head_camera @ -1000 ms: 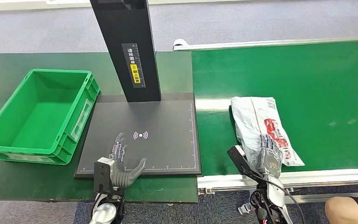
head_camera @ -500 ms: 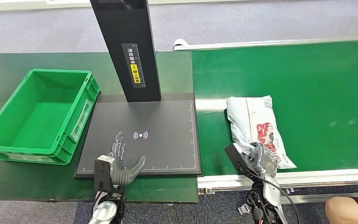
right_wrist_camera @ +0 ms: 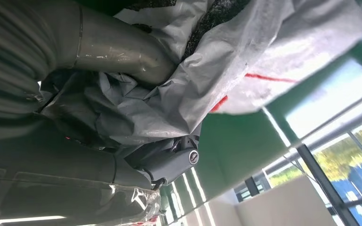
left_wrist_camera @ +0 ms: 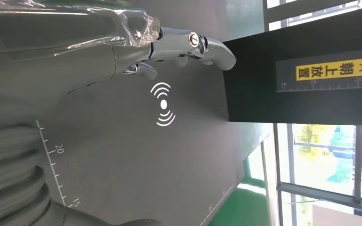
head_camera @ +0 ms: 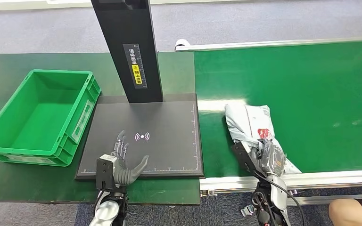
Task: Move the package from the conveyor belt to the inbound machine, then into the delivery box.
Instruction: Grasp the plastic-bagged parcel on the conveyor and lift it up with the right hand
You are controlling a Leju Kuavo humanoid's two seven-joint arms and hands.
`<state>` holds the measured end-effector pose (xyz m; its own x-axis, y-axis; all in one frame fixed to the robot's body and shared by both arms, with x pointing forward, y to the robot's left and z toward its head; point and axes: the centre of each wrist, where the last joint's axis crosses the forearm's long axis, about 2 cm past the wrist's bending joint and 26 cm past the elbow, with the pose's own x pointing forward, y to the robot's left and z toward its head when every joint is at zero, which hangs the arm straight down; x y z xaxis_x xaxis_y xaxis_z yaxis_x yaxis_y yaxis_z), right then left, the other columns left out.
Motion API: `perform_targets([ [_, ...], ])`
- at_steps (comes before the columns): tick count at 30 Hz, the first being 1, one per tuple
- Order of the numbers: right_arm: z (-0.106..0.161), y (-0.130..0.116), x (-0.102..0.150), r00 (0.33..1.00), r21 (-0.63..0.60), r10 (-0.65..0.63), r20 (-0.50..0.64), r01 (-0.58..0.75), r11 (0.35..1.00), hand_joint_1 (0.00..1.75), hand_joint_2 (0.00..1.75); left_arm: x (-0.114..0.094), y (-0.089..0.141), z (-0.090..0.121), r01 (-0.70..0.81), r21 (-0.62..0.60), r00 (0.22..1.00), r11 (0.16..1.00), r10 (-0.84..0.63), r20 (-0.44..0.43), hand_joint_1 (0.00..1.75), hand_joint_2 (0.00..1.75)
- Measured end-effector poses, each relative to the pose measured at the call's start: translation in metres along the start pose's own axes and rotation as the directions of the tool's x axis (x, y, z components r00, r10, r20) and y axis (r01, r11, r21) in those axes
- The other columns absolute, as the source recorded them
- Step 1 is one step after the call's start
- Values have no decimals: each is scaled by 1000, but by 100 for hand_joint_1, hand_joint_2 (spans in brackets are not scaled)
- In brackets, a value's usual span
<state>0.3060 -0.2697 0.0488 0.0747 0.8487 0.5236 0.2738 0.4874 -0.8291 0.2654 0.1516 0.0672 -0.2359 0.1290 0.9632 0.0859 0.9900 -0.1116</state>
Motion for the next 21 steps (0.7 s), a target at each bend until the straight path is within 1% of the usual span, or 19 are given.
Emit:
perform_targets([
  [2,2,-7,3,998,-44,-53,34,54,998,175,175,3,0,0,3,9,1000,1000,-3,17,0,175],
  [5,5,-24,15,982,-109,-128,136,143,984,175,175,11,4,1,19,38,998,999,-22,67,0,175],
  [8,5,-40,36,952,-137,-172,254,212,968,175,175,21,13,2,52,85,990,995,-62,124,0,175],
  [12,-3,-55,70,901,-143,-202,383,274,951,175,175,34,29,-2,85,147,976,986,-113,189,0,175],
  [14,-6,-59,82,883,-143,-207,422,290,946,175,175,39,35,-4,92,161,970,983,-125,209,0,175],
  [16,-8,-61,89,870,-142,-210,445,300,943,175,175,42,38,-5,96,170,966,981,-133,221,0,175],
  [21,-7,-64,95,854,-139,-209,477,309,941,175,175,46,42,-7,98,184,962,978,-141,234,0,175],
])
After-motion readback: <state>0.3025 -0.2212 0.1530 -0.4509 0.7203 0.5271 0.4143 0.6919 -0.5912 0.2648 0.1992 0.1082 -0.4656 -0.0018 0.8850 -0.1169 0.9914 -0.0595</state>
